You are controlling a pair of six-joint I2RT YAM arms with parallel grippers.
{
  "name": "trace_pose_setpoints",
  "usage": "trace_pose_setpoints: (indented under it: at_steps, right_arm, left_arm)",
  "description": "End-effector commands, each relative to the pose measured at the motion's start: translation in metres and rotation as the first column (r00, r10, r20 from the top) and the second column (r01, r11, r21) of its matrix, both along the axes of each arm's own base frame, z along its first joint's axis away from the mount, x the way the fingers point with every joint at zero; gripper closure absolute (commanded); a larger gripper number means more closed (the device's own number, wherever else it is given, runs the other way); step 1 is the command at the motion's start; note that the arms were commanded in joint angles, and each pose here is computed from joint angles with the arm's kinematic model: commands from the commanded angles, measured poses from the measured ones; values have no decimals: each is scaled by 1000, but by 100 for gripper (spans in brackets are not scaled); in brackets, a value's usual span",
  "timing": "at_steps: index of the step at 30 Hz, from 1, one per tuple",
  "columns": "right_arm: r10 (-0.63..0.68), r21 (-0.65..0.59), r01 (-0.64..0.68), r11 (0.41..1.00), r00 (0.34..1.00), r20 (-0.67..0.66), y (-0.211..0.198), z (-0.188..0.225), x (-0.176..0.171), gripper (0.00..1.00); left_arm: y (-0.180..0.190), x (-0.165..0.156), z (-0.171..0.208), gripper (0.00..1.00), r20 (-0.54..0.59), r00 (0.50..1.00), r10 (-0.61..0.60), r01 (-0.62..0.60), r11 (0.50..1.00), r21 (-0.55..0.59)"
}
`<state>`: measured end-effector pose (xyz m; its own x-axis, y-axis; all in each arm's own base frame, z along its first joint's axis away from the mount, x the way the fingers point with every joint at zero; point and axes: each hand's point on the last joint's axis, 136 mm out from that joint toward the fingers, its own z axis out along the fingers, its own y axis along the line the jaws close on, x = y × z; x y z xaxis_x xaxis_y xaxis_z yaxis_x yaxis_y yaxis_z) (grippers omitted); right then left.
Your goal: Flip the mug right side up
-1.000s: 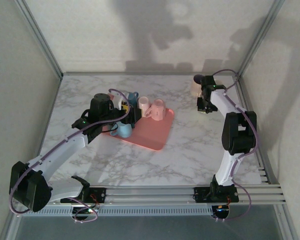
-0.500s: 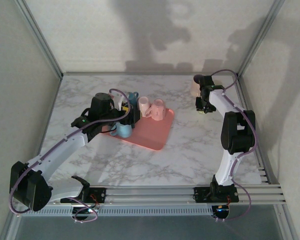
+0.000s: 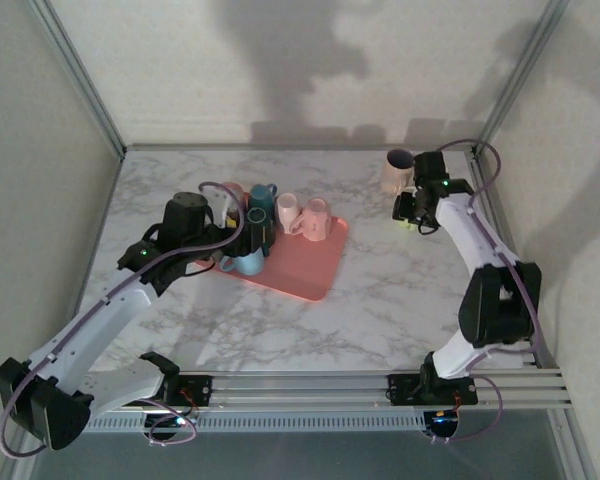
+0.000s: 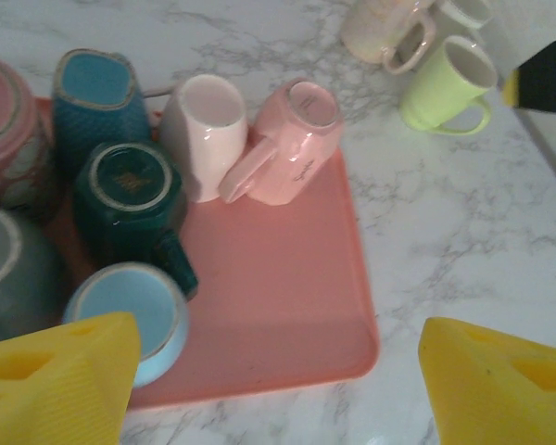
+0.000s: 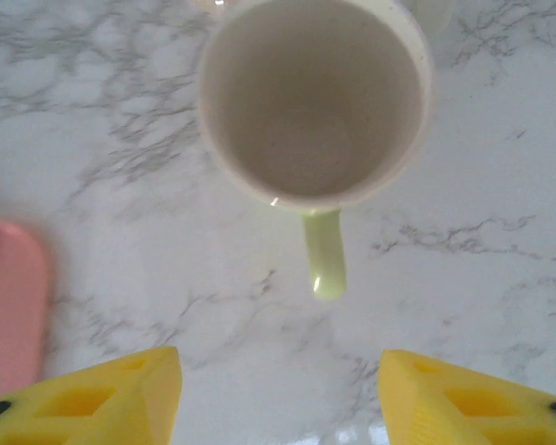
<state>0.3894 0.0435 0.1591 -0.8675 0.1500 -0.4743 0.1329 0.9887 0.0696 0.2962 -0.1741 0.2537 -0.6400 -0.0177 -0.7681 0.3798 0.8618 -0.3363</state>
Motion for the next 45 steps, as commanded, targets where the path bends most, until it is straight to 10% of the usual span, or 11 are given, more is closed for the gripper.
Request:
trace_pose_setpoints:
  at_steps: [1, 8, 13, 18, 25, 45]
  right_arm:
    - [90, 106, -89, 990, 996, -6, 20, 10, -30, 41]
    - [156, 221, -163, 962, 987, 49, 38, 34, -63, 40]
    - [182, 297, -193, 935, 981, 65, 51, 35, -76, 40]
    - [196, 342, -214, 915, 977, 86, 58, 33, -82, 40]
    - [212, 379, -233, 896, 973, 96, 66, 30, -81, 40]
    - [185, 445, -226, 867, 973, 135, 74, 43, -75, 40]
  left_arm:
    - [28, -13, 2, 23, 24, 999, 32, -35, 991, 131]
    - [45, -36, -17, 29, 50, 987, -155, 122, 909, 399]
    - [57, -58, -79, 29, -100, 913, -396, 366, 686, 629]
    - [71, -38, -121, 31, -128, 895, -428, 364, 535, 762]
    - [74, -8, -121, 30, -24, 912, -409, 282, 584, 761]
    - [74, 16, -145, 43, -115, 776, -620, 461, 433, 775]
